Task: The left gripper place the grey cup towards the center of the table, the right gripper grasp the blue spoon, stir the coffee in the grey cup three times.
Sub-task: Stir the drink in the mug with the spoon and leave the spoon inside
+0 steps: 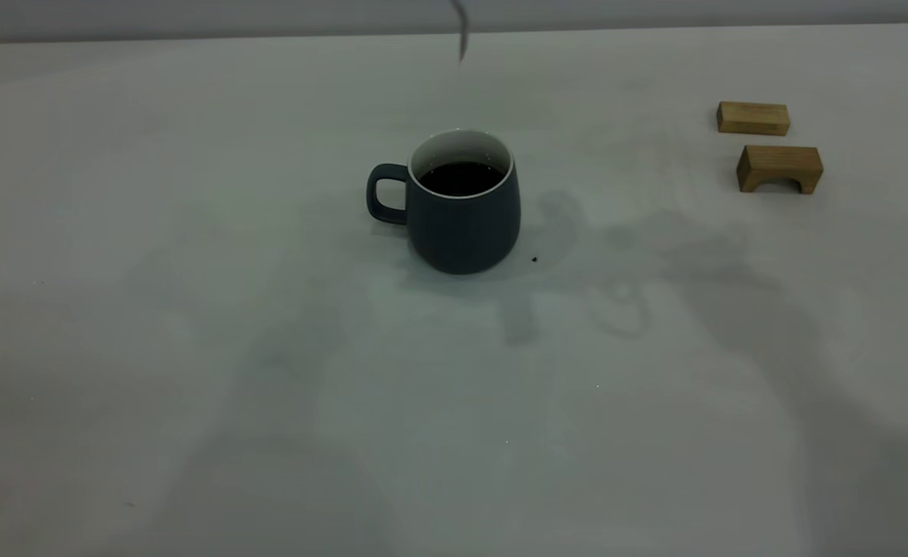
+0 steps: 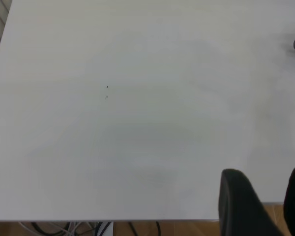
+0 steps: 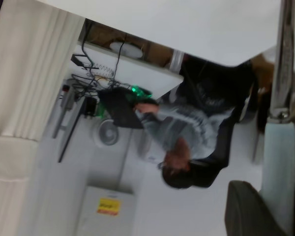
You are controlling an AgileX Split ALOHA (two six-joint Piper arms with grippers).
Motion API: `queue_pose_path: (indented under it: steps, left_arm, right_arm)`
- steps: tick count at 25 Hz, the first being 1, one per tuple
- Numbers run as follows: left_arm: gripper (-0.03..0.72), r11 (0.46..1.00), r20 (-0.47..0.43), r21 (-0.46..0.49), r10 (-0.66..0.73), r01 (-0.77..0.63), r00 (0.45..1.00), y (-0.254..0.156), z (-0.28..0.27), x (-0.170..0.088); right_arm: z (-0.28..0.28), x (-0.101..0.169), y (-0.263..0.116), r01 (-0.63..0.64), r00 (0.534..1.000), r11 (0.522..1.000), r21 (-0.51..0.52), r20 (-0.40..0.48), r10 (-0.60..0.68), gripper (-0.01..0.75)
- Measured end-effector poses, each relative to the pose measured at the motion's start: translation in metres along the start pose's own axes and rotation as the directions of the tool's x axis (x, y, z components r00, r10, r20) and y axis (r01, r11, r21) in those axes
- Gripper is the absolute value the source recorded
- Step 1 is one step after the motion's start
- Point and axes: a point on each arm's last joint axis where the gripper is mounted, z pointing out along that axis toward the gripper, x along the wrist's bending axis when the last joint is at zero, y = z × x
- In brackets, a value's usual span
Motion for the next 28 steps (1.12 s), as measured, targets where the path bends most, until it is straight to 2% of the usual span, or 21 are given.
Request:
queue_pose_path:
  steps: [6, 13, 20, 28]
  left_arm:
    - [0.297, 1.0, 0.0, 0.0, 0.0, 0.0, 1.0, 0.0, 0.0, 0.0]
    - [0.297, 1.0, 0.0, 0.0, 0.0, 0.0, 1.0, 0.0, 0.0, 0.0]
    - [0.297, 1.0, 0.0, 0.0, 0.0, 0.0, 1.0, 0.0, 0.0, 0.0]
    - [0.297, 1.0, 0.0, 0.0, 0.0, 0.0, 1.0, 0.0, 0.0, 0.0]
  right_arm:
    - [0.022, -0.004, 0.033, -0.152, 0.988, 0.988, 0.032, -0.013, 0.153, 0.139]
    - [0.046, -0.011, 0.077, -0.299, 0.953, 0.954, 0.038, -0.048, 0.3, 0.139]
    - [0.063, -0.003, 0.107, -0.268, 0.96, 0.963, 0.038, -0.074, 0.27, 0.139]
    - [0.064, -0.008, 0.139, -0.279, 0.956, 0.96, 0.008, -0.088, 0.279, 0.139]
